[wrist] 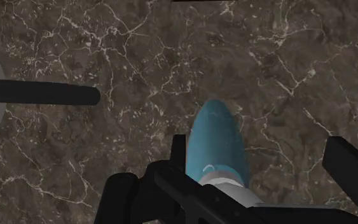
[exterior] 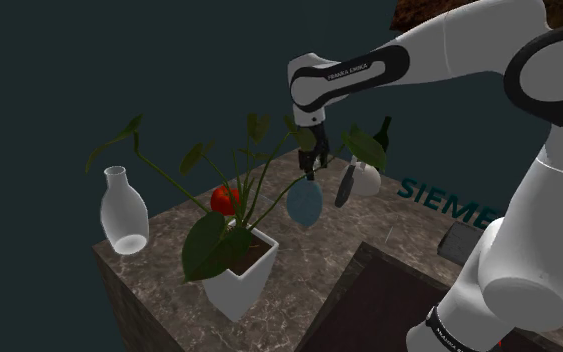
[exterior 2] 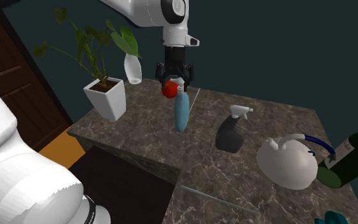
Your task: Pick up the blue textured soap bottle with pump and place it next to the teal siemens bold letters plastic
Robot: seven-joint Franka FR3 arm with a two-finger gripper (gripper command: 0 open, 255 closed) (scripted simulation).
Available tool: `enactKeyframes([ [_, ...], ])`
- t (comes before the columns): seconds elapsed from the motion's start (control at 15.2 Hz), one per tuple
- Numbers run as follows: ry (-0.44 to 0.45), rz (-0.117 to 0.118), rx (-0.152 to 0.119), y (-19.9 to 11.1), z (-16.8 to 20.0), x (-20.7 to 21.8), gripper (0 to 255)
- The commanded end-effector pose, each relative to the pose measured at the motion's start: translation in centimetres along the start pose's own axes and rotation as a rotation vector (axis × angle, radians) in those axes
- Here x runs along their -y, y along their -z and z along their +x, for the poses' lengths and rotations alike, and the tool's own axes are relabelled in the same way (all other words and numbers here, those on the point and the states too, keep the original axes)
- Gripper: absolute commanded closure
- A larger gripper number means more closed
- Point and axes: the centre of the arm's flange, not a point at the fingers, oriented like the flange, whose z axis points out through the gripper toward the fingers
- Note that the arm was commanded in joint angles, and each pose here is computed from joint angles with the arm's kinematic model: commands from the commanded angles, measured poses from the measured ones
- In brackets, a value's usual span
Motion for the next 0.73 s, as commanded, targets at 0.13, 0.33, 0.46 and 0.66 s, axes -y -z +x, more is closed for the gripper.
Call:
enactKeyframes([
  [0.13, 0.055, -0.045, 0.024, -1.1, 5.6, -0.3, 0],
  [0.33, 0.076, -0.062, 0.033, -2.1, 7.7, -0.4, 0],
  [0.46, 0.076, -0.062, 0.033, -3.1, 7.7, -0.5, 0],
  [0.66, 0.076, -0.062, 0.033, -4.7, 7.6, -0.6, 0],
])
